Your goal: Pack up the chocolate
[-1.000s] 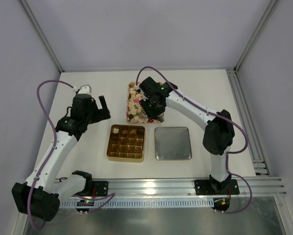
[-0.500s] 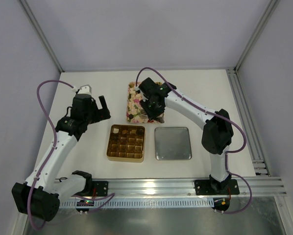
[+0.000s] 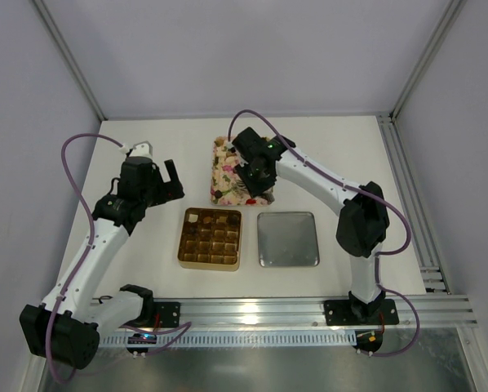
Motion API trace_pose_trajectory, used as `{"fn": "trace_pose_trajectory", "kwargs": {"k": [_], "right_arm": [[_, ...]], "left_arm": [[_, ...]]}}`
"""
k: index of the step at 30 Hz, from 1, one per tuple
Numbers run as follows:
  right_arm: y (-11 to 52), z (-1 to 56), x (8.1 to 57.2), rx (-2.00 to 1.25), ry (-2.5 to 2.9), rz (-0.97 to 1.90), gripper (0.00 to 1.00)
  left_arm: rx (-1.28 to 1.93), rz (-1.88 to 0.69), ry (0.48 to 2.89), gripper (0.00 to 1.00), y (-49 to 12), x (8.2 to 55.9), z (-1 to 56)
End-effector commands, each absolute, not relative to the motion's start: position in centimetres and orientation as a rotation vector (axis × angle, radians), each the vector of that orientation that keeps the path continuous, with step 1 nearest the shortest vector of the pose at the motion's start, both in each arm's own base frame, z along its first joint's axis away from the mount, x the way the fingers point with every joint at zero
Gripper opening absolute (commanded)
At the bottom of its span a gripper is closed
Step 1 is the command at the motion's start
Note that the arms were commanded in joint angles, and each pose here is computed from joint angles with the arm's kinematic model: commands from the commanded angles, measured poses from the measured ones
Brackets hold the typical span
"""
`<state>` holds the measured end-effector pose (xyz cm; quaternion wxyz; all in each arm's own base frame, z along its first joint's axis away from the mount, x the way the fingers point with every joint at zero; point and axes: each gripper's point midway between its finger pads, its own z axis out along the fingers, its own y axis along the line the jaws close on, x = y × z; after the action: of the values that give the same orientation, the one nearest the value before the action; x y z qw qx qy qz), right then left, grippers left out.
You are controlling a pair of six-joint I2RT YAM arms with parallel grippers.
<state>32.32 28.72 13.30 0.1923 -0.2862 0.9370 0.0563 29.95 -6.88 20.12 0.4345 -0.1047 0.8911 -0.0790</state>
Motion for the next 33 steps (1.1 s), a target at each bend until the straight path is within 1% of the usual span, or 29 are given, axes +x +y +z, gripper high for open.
{"fn": "trace_pose_trajectory", "kwargs": {"k": [1,24,33], "right_arm": [[28.7,17.7,33.6,-0.726,2.522,0.189,0.35],[28.1,21.4,33.1,-0.682,2.462,0.254,0.34],[28.2,23.9,30.3,-0.718,2.450,0.391,0.34]], "left_arm": [[-0.254,-0.206,2.192,1.00,-6.9,30.2,21.1],[-0.254,-0.209,2.186,1.00,-6.9,30.1,21.3],[-0.253,-0.212,2.182,1.00,-6.9,30.1,21.4]]}}
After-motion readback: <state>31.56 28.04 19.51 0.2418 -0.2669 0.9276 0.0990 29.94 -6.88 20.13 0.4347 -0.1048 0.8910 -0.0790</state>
